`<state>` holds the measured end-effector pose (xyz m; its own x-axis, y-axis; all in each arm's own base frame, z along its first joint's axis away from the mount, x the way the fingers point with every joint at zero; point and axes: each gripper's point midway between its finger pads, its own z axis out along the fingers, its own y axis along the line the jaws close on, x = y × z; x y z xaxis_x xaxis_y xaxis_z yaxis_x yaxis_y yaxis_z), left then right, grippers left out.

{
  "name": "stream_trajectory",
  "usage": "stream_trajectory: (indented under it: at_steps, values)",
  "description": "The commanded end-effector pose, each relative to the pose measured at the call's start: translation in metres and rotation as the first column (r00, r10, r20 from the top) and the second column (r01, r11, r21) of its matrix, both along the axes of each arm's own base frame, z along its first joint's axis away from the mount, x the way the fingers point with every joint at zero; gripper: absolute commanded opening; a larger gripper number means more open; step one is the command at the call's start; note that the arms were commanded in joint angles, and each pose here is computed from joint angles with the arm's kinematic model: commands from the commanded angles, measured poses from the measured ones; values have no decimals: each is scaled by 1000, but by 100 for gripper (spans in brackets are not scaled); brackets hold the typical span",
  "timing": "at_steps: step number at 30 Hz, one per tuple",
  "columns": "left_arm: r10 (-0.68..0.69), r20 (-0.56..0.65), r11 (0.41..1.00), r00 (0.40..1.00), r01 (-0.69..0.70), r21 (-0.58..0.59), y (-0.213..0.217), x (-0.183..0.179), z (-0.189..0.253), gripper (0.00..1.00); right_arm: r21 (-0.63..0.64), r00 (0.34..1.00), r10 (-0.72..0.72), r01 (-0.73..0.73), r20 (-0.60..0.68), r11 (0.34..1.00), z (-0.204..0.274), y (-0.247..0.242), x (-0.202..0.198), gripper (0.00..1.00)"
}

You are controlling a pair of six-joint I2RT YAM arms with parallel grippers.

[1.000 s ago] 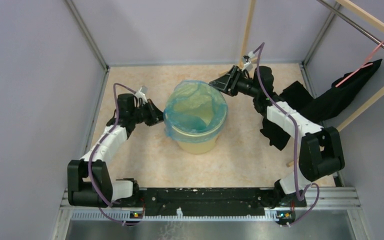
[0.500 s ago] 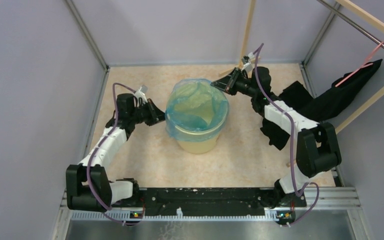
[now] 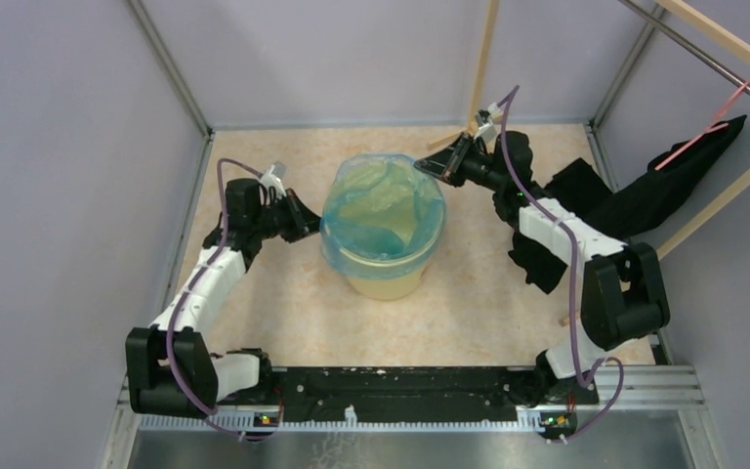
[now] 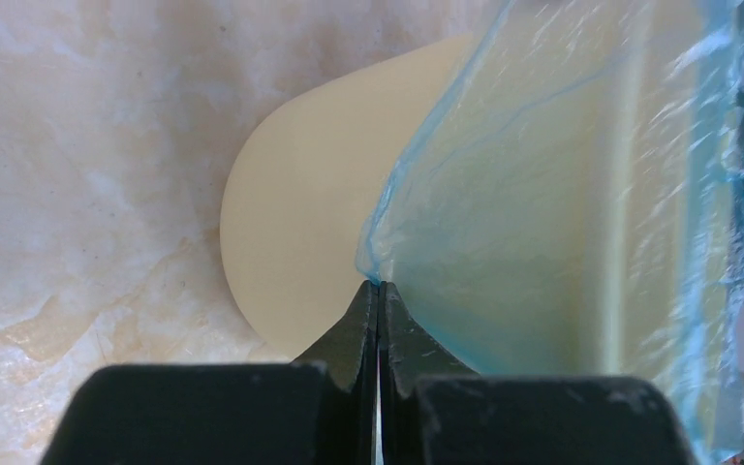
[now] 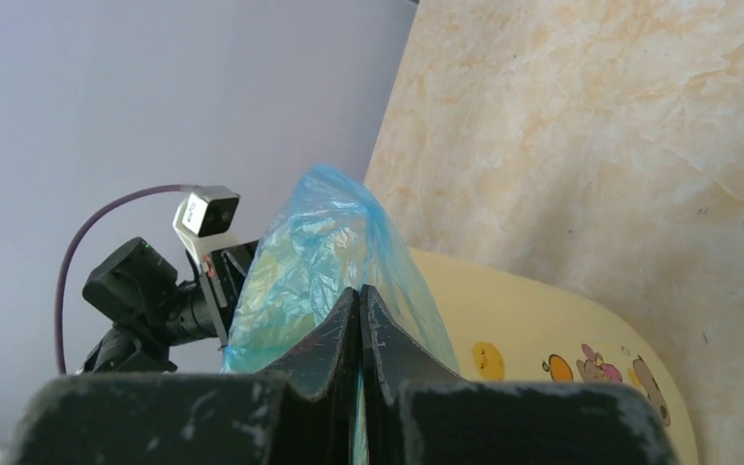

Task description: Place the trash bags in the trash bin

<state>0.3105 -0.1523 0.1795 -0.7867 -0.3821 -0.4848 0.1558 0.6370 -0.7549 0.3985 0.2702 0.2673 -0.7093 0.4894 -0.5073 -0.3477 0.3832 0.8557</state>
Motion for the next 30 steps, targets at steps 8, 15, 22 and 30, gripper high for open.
stream_trajectory:
  at_steps: [8,15,22,30]
  values:
    - [41,146,999,988,-46,29,7,7,48,0,-28,990,-83,87,117,996,50,-25,-9,0]
    - [51,145,998,988,-57,40,8,12,47,0,-87,991,-113,119,72,989,17,-28,2,0]
    - [64,129,995,990,-73,69,11,27,38,0,-220,988,-152,155,33,963,-31,-35,19,0]
    - [51,107,996,993,-58,61,8,35,30,0,-240,993,-113,104,-25,965,-73,-27,13,0]
